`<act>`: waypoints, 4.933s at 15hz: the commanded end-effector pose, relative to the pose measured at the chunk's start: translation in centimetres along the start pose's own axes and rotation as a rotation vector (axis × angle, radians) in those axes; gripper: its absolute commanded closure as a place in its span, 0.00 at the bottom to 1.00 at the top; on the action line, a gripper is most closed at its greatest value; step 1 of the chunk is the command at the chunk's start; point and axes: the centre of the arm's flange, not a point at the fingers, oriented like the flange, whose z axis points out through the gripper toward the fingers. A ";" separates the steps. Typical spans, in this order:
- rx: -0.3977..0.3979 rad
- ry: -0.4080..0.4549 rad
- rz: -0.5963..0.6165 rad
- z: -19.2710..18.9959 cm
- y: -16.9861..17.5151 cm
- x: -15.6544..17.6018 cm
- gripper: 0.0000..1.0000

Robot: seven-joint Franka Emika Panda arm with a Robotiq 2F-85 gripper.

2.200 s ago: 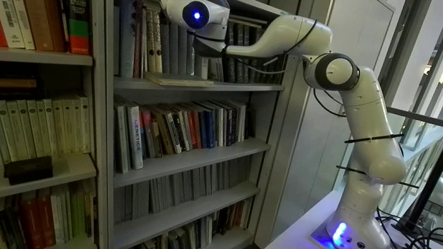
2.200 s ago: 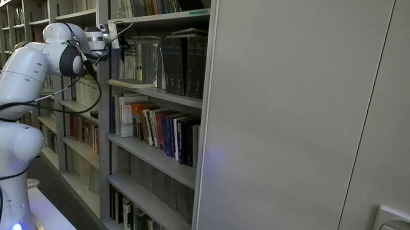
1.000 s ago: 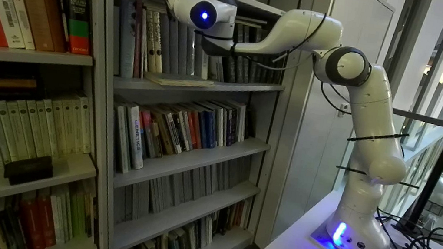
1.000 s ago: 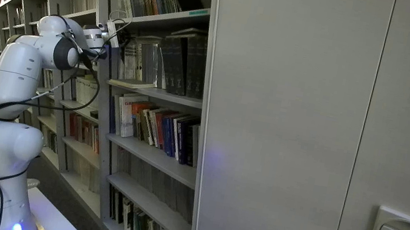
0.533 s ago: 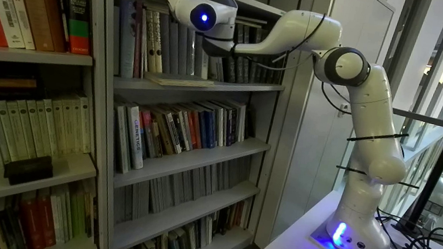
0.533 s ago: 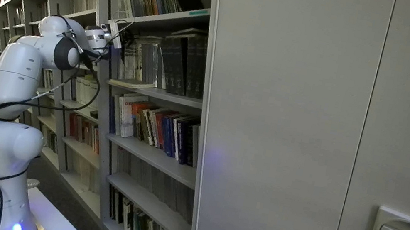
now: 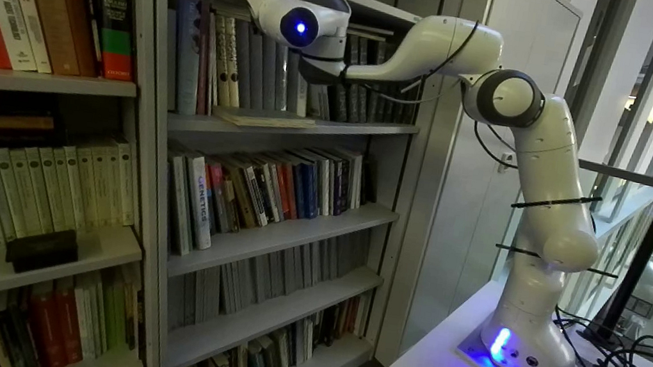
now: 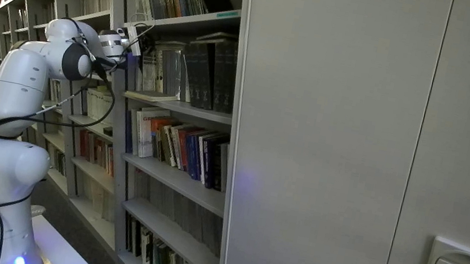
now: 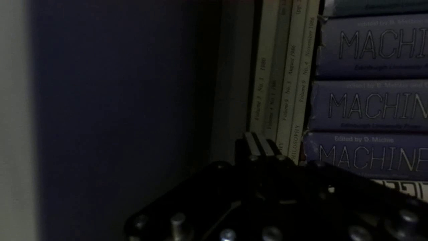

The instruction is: Pick up the book and arrange it on the shelf with the other books

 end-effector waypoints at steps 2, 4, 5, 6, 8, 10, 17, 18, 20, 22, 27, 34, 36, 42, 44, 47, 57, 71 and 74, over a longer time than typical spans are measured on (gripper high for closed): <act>-0.007 -0.018 -0.022 0.5 0.3 -1.4 1.00; -0.008 -0.028 -0.024 0.8 0.3 -1.8 1.00; -0.009 -0.033 -0.026 0.9 0.3 -2.1 1.00; -0.008 -0.040 -0.027 1.1 0.3 -2.4 1.00; -0.008 -0.052 -0.030 1.4 0.2 -2.9 1.00; -0.009 -0.063 -0.032 1.7 0.1 -3.3 1.00; -0.010 -0.076 -0.035 2.0 0.0 -4.0 1.00; -0.009 -0.072 -0.032 1.9 0.0 -3.9 1.00; -0.004 -0.063 -0.024 1.5 -0.1 -3.6 1.00; 0.017 -0.036 -0.016 0.4 -0.3 -3.1 1.00; 0.105 0.039 -0.038 -4.6 -1.2 -0.7 1.00; 0.444 0.115 -0.024 -13.0 -3.3 0.4 1.00; 0.578 0.102 -0.035 -15.5 -5.2 -0.1 1.00; 0.965 0.016 -0.126 -24.2 -10.0 -2.8 1.00; 1.116 0.054 -0.104 -27.1 -9.7 -3.5 1.00; 1.283 0.174 -0.055 -30.6 -7.4 -3.1 1.00; 1.594 0.419 -0.278 -32.1 -0.5 -5.3 0.74; 1.641 0.390 -0.253 -33.3 -2.5 -4.1 0.26; 1.658 0.389 -0.262 -33.2 -3.3 -3.9 0.04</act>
